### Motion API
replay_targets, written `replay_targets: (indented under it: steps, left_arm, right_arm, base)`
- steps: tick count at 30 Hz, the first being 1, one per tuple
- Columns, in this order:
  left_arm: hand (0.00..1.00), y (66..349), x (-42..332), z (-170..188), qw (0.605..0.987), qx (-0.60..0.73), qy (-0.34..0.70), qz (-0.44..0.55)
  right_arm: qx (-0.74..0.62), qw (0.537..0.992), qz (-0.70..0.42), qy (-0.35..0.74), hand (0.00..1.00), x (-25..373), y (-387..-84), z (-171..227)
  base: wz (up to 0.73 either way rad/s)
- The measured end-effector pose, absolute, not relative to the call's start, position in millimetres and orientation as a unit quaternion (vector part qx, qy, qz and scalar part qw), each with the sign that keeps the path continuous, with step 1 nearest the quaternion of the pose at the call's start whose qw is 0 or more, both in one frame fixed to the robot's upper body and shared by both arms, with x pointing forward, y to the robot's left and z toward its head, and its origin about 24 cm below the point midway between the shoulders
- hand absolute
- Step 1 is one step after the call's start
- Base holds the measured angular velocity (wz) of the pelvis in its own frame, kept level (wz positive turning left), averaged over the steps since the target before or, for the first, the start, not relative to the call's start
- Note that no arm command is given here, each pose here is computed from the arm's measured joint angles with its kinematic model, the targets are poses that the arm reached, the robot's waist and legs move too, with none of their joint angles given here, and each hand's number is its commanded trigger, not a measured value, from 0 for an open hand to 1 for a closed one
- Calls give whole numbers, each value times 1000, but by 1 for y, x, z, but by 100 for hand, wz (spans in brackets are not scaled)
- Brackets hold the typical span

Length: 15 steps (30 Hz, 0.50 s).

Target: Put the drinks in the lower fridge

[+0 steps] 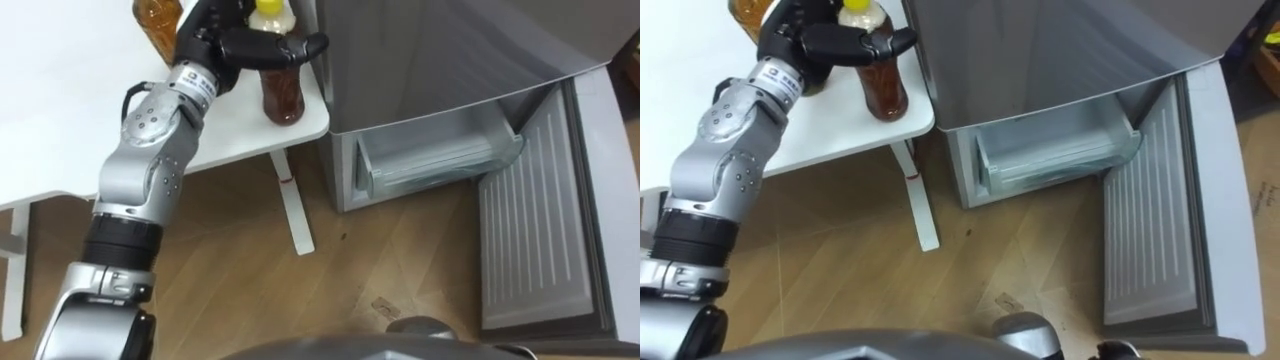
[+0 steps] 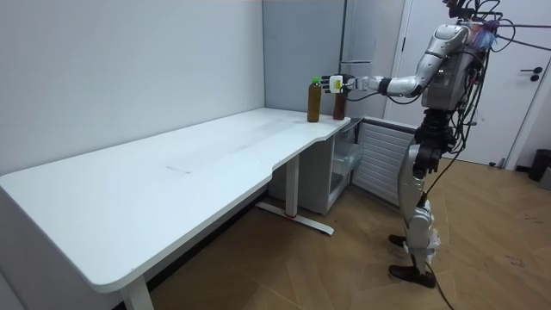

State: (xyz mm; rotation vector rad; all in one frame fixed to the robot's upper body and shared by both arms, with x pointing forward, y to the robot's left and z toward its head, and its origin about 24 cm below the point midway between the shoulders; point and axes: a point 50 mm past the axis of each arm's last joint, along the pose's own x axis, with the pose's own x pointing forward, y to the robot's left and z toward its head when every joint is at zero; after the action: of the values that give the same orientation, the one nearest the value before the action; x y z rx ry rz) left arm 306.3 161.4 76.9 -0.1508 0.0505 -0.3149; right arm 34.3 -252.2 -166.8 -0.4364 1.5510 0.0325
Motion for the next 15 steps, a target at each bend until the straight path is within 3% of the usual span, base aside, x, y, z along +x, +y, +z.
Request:
replay_targets:
  steps: [12,15]
  left_arm:
    - [0,157,304,62,976,-75,58,-195]
    - [100,153,303,56,974,-66,73,-205]
  right_arm:
    - [-184,690,25,700,0,34,-251,-167]
    - [-184,691,25,698,0,36,-251,-167]
  base:
    - [0]
    - [0]
